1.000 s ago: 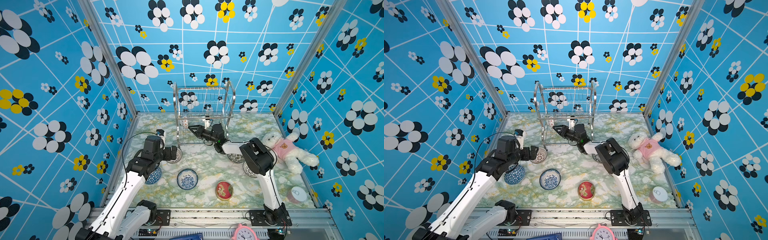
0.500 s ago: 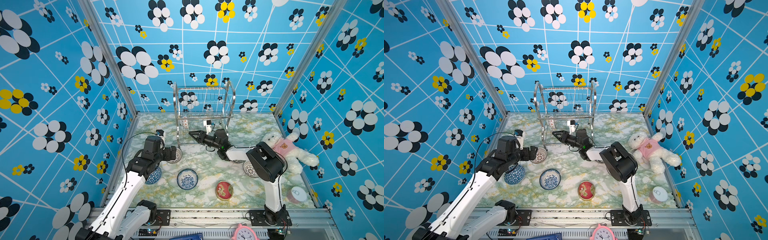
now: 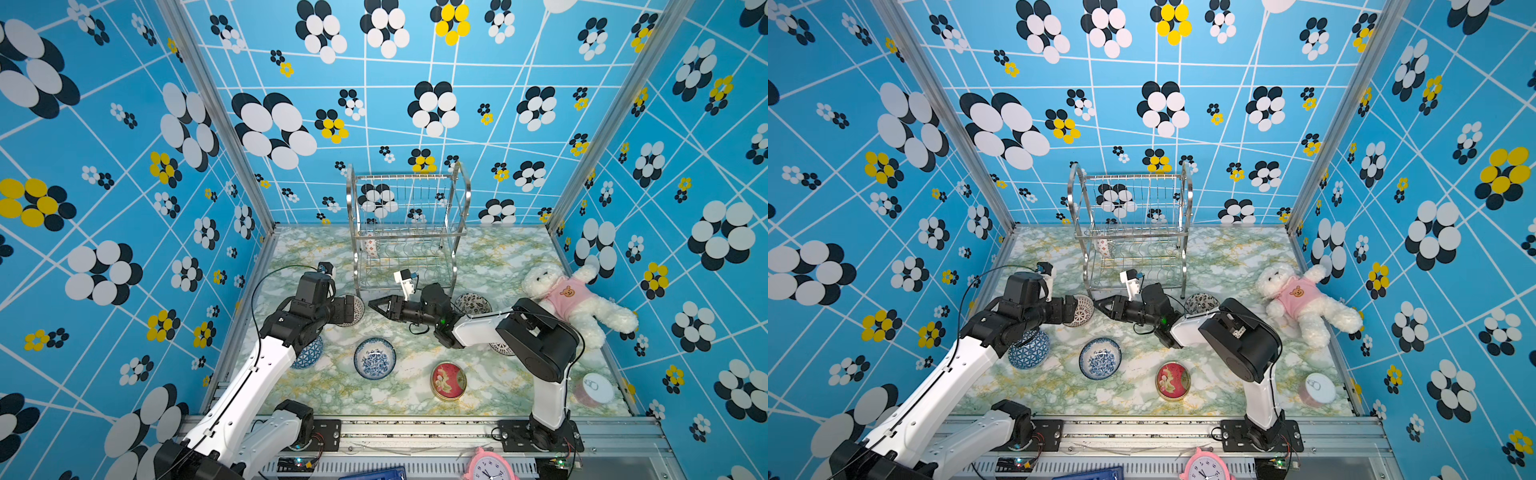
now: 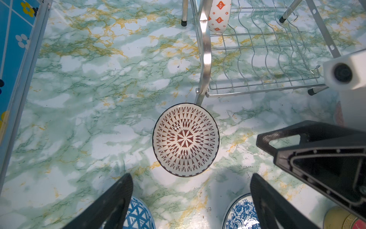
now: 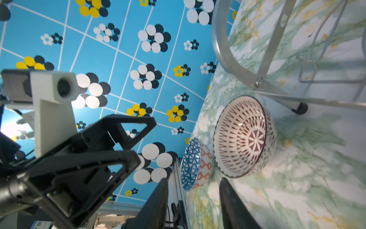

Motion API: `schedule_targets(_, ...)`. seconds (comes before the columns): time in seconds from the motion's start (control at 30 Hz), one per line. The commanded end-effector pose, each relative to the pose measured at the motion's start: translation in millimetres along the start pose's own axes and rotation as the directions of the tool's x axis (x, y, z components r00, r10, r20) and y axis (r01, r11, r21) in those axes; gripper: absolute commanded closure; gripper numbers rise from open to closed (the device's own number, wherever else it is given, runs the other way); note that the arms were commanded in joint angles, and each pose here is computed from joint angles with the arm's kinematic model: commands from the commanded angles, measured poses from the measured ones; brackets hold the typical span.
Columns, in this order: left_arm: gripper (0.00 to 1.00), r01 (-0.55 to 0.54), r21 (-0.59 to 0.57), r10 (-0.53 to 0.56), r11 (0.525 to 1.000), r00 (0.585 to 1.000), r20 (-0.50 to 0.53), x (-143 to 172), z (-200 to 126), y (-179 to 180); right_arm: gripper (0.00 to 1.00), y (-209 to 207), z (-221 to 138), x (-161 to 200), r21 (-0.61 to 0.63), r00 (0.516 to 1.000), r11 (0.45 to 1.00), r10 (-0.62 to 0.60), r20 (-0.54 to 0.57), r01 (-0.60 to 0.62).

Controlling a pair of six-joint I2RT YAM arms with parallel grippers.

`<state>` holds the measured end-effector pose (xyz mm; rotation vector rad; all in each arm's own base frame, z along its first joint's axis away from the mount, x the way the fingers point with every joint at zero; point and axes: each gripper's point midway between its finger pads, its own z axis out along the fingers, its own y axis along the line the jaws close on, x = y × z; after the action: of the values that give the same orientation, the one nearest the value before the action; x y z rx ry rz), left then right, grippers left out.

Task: Load bowls into a dish rack
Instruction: Pick up the bowl from the middle-right of the table.

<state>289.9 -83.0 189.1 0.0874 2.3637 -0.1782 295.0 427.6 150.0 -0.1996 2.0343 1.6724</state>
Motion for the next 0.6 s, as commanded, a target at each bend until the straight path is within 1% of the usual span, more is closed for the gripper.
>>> schedule_targets(0.0,0.06,-0.031,-0.049,0.030,0.998,0.999,-0.017,1,-1,5,0.56,-6,-15,5,0.080,0.997,0.993,-0.083,-0.008,0.083)
schedule_targets(0.13,0.06,-0.052,-0.064,0.051,0.997,0.998,-0.024,3,0,5,0.56,-21,-36,16,0.209,0.985,0.963,-0.159,-0.062,0.169)
schedule_targets(0.23,0.05,-0.050,-0.068,0.047,0.996,0.998,-0.032,3,0,6,0.57,-31,-55,23,0.321,0.967,0.913,-0.222,-0.128,0.252)
schedule_targets(0.37,0.05,-0.051,-0.049,0.049,0.998,0.998,-0.042,4,2,2,0.57,-40,-93,22,0.474,0.935,0.806,-0.300,-0.190,0.355)
schedule_targets(0.43,0.05,-0.052,-0.043,0.050,0.998,0.998,-0.047,4,2,1,0.57,-41,-114,18,0.539,0.915,0.739,-0.336,-0.223,0.403)
schedule_targets(0.57,0.05,-0.051,-0.022,0.050,0.998,0.997,-0.061,5,3,-3,0.56,-40,-148,9,0.624,0.874,0.615,-0.381,-0.301,0.482)
